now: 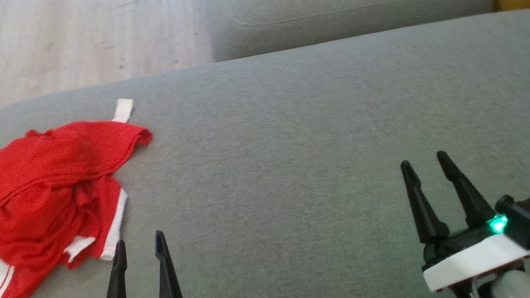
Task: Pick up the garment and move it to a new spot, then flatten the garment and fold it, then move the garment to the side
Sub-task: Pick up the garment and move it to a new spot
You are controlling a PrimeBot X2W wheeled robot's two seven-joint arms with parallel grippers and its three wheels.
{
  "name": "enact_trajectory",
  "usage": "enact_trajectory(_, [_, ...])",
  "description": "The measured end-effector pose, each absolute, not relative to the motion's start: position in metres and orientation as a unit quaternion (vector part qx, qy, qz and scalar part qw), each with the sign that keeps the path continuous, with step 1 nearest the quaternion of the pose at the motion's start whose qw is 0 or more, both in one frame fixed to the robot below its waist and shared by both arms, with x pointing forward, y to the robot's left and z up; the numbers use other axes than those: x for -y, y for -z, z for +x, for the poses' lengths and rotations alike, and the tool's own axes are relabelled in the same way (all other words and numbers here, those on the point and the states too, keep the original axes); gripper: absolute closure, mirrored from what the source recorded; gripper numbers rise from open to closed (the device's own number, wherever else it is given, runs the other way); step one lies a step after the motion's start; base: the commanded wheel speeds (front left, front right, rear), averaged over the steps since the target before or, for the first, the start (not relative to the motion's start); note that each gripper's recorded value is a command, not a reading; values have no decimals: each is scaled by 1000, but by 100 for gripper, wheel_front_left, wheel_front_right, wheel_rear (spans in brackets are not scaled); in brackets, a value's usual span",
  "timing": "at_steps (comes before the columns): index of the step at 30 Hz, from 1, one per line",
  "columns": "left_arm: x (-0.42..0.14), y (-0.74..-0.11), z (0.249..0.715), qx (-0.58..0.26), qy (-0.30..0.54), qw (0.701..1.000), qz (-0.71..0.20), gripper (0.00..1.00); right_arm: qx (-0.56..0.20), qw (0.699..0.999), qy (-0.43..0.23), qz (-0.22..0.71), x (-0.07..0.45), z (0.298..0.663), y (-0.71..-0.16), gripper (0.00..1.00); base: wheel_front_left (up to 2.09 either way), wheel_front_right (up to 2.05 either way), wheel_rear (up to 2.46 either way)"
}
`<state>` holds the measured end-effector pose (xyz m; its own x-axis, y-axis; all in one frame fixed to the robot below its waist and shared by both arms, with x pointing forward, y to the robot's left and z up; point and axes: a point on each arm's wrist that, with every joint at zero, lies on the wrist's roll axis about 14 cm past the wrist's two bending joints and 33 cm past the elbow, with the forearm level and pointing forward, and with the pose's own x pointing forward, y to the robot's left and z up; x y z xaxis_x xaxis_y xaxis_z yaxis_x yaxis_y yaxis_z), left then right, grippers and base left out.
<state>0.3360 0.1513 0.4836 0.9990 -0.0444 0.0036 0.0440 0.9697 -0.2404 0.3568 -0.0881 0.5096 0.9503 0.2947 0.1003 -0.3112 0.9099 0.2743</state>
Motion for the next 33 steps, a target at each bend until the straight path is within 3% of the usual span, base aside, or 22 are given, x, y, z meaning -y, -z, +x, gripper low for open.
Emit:
enact_trajectory(18, [-227,-481,281,17,-110,986,-124,0,0,940,-297,165,-7,343,-511,0,0,0,0])
enact_trajectory(33, [-256,-483,257,28,-161,981,-106,0,-12,924,-342,168,-35,330,-510,0,0,0,0])
